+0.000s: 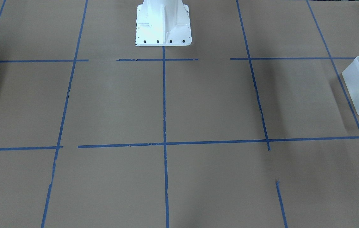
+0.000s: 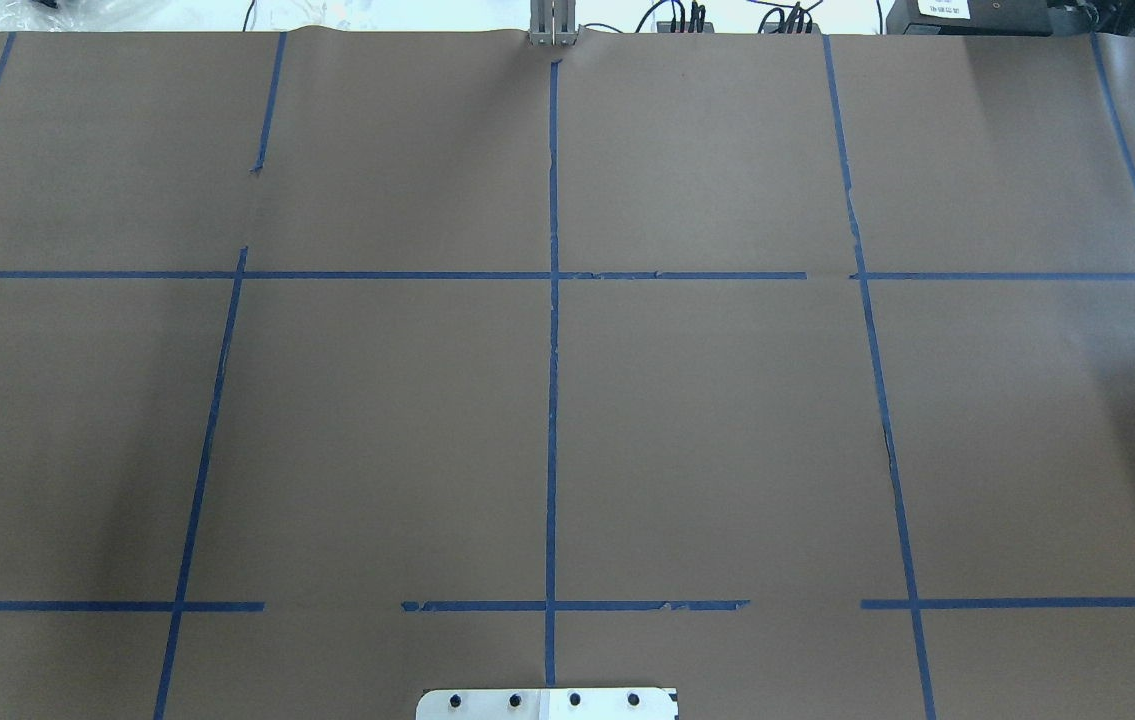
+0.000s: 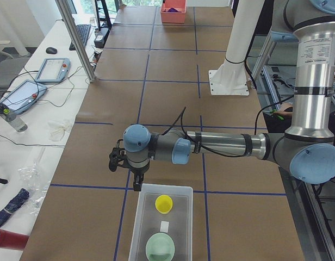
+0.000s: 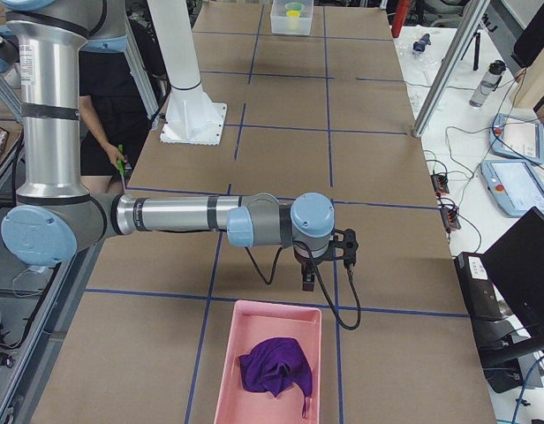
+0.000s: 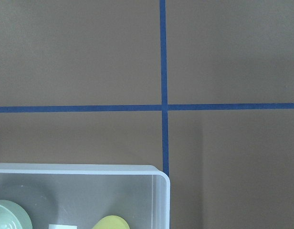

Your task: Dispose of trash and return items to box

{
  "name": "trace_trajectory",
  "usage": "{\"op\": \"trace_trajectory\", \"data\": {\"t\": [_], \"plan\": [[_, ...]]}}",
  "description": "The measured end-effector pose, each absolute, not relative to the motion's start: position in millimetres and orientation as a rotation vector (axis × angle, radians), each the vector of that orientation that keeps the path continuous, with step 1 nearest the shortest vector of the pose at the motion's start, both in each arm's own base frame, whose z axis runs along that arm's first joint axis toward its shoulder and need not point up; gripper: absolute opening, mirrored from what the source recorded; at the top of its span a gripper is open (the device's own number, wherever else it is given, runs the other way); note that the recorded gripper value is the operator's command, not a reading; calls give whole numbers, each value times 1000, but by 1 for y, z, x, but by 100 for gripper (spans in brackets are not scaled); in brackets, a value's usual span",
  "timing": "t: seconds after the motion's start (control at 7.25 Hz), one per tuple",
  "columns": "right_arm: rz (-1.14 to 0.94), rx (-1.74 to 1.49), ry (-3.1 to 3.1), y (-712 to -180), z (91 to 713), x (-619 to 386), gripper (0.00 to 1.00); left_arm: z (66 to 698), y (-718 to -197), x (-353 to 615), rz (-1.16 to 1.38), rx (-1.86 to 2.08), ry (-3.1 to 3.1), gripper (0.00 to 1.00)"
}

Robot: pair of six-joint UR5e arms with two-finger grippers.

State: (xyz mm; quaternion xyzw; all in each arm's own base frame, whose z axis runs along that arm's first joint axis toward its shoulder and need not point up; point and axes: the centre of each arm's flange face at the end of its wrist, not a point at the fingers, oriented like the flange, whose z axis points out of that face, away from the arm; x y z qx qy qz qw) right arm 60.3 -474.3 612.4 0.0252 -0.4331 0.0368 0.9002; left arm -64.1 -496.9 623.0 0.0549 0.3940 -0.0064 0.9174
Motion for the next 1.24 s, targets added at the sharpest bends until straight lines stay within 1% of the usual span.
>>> {"op": "trace_trajectory", "data": {"t": [0.41, 1.24], "plan": [[77, 50, -904, -471, 613, 60, 100, 611, -517, -66, -7, 138, 785, 100], [76, 55, -903, -472, 610, 60, 100, 626, -512, -67, -24, 106, 785, 100]]}}
